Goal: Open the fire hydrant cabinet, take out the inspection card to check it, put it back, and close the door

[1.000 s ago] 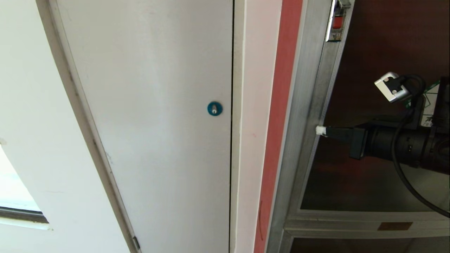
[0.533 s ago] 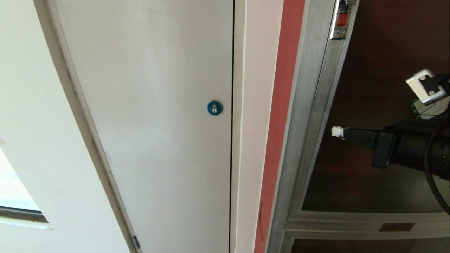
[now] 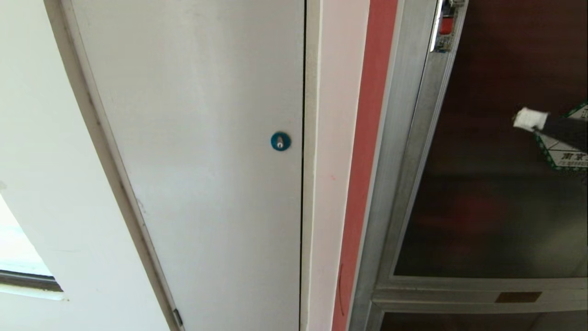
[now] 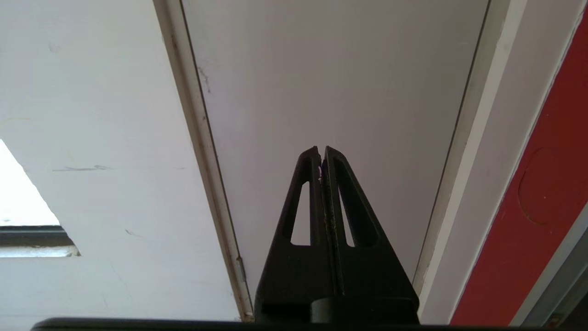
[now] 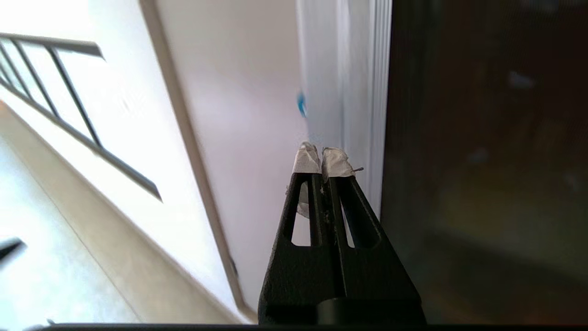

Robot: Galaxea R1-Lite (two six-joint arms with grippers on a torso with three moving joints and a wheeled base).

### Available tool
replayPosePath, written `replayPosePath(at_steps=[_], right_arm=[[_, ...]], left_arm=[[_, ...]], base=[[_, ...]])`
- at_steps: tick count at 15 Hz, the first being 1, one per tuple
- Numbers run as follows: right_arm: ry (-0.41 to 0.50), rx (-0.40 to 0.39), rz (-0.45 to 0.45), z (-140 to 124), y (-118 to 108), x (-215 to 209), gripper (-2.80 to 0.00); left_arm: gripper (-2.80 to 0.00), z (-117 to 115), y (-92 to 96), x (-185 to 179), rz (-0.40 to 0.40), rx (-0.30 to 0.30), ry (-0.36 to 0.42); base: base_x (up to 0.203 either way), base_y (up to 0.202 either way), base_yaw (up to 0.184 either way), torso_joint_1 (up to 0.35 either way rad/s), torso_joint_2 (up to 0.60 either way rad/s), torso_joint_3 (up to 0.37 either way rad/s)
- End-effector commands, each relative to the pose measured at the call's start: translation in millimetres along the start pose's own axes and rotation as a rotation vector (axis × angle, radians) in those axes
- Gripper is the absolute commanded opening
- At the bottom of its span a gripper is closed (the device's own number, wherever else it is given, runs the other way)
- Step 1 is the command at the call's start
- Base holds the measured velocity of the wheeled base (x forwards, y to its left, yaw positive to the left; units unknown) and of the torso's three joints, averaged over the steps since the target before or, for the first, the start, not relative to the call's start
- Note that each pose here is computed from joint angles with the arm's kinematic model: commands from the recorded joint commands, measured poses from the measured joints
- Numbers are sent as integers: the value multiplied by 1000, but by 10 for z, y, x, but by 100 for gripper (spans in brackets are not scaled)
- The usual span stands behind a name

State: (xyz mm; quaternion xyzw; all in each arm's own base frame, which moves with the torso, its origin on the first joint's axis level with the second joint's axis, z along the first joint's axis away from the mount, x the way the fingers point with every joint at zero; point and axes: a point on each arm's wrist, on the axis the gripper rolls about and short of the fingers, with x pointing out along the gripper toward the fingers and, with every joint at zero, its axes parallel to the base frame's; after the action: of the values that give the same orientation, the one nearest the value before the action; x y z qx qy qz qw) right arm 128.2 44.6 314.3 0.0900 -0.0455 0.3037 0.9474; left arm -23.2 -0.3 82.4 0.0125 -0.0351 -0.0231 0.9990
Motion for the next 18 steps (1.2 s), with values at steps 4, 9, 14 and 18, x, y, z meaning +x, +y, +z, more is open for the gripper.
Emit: replayPosePath(at_steps=[4, 9, 14, 18], right_arm=[[-142, -27, 60, 626, 86, 128, -280], [-214, -52, 78, 1043, 21, 558, -280], [-260, -67, 101, 1231, -78, 1001, -280], [-253, -64, 92, 1194, -187, 1299, -280]], left_arm=[[-280, -77, -1, 17, -1, -1, 28], [-280, -77, -1, 17, -1, -1, 28], [-280, -77, -1, 17, -1, -1, 28], [-280, -77, -1, 17, -1, -1, 28]], base=[[0, 0, 0, 0, 0, 0], [0, 0, 0, 0, 0, 0], [0, 0, 0, 0, 0, 0], [0, 0, 0, 0, 0, 0]])
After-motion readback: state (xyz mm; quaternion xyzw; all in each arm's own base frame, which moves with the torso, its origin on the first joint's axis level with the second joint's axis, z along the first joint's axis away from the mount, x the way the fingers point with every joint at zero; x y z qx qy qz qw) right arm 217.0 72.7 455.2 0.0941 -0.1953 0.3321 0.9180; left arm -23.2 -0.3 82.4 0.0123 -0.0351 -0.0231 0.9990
